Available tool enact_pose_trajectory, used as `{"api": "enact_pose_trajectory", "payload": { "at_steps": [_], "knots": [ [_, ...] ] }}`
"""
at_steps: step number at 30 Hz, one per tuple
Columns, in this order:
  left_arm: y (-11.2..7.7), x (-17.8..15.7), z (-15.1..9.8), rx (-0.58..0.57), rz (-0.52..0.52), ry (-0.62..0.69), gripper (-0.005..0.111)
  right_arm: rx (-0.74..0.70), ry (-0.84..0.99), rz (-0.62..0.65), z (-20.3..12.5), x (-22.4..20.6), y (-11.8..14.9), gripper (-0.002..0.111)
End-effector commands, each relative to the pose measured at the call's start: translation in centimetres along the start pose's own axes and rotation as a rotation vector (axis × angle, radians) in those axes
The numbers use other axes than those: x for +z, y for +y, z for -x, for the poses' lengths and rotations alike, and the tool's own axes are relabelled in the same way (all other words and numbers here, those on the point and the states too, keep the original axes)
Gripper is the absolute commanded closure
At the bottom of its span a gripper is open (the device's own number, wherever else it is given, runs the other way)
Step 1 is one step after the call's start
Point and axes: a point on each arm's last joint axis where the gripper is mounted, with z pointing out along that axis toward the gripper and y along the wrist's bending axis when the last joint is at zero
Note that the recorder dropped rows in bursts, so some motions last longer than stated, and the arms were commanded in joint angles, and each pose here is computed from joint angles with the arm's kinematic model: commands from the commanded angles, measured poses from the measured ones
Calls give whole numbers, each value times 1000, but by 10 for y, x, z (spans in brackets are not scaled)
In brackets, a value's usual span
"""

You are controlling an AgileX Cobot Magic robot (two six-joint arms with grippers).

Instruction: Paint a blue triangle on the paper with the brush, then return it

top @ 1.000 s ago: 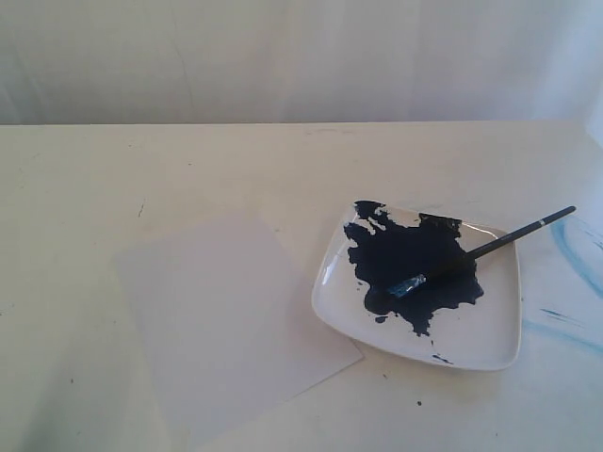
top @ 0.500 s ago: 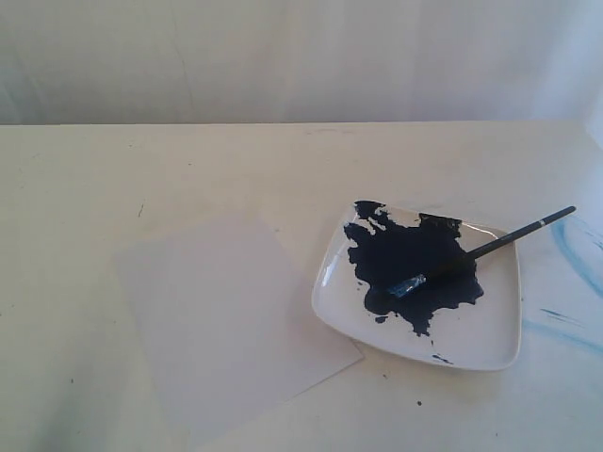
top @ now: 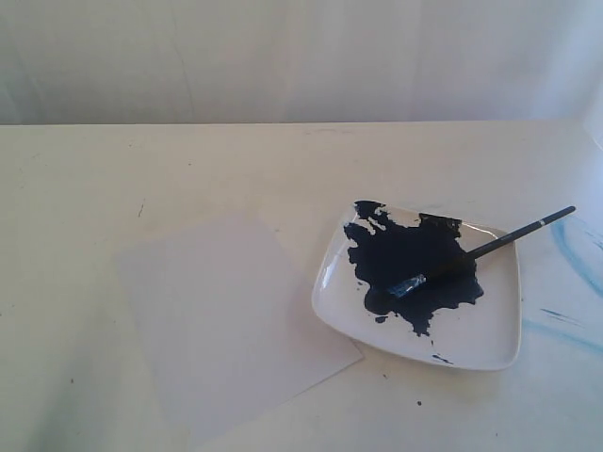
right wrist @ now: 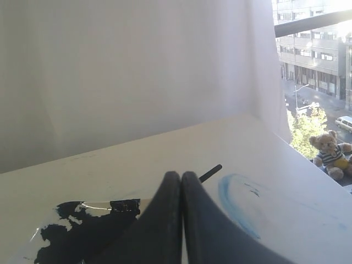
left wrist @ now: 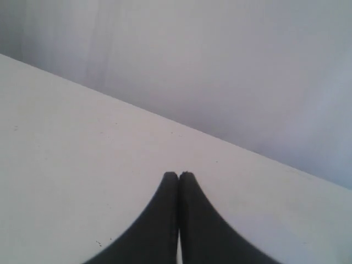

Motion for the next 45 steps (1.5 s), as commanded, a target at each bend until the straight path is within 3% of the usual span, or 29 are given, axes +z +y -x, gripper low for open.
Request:
{"api": "enact_pose_trajectory", "payload": {
  "at_steps": [1, 7, 16, 25, 36, 45],
  "knots": [
    [-4, -2, 13, 46, -13, -58, 107, 4, -11, -4, 0, 0, 0, 108],
    [-13, -6, 35, 266, -17, -136, 107, 4, -11, -4, 0, 0, 0, 108],
    [-20, -1, 51, 454, 3, -117, 107, 4, -11, -4, 0, 0, 0, 108],
    [-27, 13, 67, 457, 11, -47, 107, 4, -11, -4, 0, 0, 0, 108],
    [-37, 41, 83, 448, 15, 202, 107, 4, -5, -5, -1, 0, -1, 108],
    [-33, 85, 76, 435, 48, 411, 107, 4, 0, -6, -1, 0, -1, 108]
  ]
}}
